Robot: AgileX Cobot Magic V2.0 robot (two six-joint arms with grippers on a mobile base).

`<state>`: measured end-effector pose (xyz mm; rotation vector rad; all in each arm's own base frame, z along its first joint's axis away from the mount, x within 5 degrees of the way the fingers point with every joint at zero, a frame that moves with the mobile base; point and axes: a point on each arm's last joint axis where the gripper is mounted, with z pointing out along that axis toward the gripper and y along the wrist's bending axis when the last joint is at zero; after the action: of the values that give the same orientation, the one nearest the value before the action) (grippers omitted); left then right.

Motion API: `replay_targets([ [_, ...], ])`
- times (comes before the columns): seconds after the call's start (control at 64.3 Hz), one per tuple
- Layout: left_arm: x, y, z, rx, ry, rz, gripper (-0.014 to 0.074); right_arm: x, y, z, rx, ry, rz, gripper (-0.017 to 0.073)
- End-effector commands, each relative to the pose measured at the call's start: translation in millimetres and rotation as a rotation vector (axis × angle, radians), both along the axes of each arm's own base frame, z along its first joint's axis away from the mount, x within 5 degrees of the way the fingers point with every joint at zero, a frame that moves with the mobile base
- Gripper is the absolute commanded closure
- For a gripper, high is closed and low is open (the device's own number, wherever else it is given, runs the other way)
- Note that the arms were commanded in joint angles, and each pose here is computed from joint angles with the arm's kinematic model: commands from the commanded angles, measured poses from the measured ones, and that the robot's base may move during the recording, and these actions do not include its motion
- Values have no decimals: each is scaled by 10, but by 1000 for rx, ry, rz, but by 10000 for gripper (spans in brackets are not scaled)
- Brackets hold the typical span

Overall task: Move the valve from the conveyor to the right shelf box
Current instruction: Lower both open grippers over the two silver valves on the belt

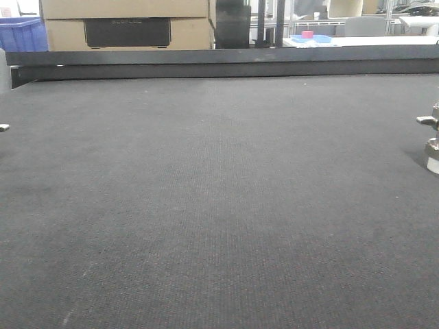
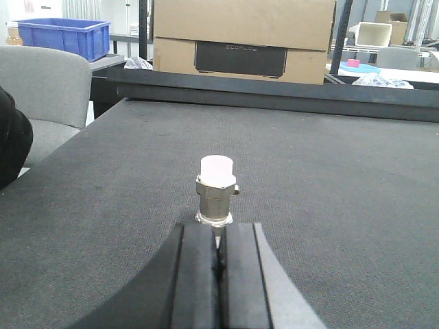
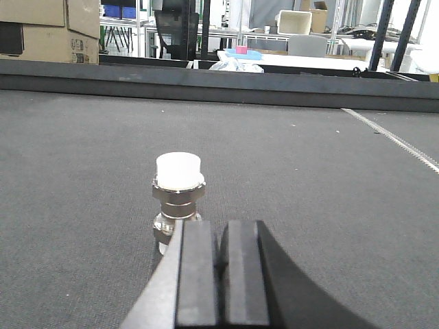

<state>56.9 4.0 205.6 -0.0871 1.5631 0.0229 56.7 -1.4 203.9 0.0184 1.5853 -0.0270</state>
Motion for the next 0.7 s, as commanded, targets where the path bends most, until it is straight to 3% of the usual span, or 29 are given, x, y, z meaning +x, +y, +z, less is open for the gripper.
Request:
replay_targets([
  [0.0, -5, -4, 23, -7, -24, -7, 705, -2, -3, 19, -4, -20, -5, 722],
  [0.342, -5, -4, 27, -6, -28, -7, 705, -2, -3, 19, -4, -20, -5, 722],
  [0.684, -13, -5, 120, -5, -131, -8, 705, -8, -11, 113, -7, -124, -14, 722],
])
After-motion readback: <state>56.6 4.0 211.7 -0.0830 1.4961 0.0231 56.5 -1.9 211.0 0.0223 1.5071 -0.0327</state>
